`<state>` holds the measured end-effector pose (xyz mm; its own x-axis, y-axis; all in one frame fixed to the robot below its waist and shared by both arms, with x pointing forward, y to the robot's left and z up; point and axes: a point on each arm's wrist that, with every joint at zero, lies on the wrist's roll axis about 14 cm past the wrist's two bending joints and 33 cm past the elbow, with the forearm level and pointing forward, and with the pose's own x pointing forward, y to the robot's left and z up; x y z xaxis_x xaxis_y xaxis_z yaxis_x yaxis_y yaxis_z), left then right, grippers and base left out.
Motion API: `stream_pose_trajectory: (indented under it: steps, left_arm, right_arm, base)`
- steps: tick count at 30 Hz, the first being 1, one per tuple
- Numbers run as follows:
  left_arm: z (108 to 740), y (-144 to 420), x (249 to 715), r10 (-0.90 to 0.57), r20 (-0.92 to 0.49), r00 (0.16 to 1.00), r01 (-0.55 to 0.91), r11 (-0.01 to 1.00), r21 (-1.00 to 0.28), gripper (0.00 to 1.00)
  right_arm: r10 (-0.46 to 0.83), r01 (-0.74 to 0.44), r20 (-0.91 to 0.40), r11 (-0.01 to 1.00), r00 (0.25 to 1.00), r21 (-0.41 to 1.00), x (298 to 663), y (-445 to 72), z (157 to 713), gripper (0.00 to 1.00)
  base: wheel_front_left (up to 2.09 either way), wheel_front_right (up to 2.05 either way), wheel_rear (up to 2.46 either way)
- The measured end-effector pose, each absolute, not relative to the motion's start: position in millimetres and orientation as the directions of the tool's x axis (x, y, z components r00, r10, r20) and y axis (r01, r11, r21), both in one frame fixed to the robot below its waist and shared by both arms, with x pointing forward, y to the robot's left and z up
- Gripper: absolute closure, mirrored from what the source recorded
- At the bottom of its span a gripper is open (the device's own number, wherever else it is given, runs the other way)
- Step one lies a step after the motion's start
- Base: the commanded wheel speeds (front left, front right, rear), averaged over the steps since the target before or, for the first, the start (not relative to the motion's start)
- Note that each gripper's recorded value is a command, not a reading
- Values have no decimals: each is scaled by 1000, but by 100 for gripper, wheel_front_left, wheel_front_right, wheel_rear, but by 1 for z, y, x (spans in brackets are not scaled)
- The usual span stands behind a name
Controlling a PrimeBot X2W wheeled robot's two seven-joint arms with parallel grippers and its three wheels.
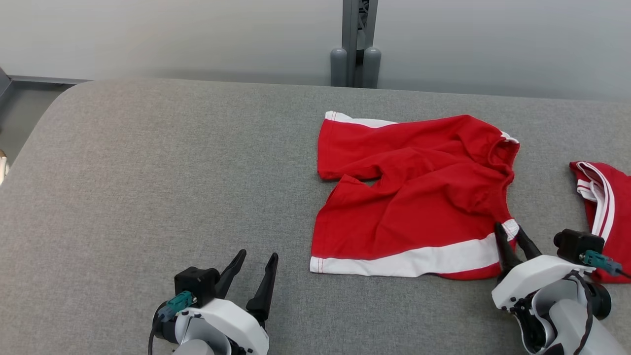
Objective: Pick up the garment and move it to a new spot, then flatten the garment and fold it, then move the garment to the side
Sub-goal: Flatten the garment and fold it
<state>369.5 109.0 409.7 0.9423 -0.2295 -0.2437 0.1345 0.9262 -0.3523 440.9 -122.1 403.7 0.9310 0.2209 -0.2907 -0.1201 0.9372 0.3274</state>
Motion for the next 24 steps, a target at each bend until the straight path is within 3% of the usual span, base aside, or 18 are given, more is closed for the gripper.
stream_pose_trajectory:
  steps: [1, 13, 24]
  left_arm:
    - [409, 109, 370, -230, -244, 942, 135, 926, -352, 0]
    - [408, 103, 370, -247, -249, 936, 151, 925, -348, 0]
    - [386, 62, 357, -371, -345, 862, 158, 844, -513, 0]
  right_arm:
    - [219, -117, -293, 937, 931, 330, 442, -122, 403, 100]
    - [159, -62, -248, 932, 956, 357, 447, -146, 417, 100]
    - [98, 42, -285, 893, 953, 449, 423, -164, 402, 100]
  base:
    - [0, 0, 0]
    - [0, 0, 0]
    - [0, 0, 0]
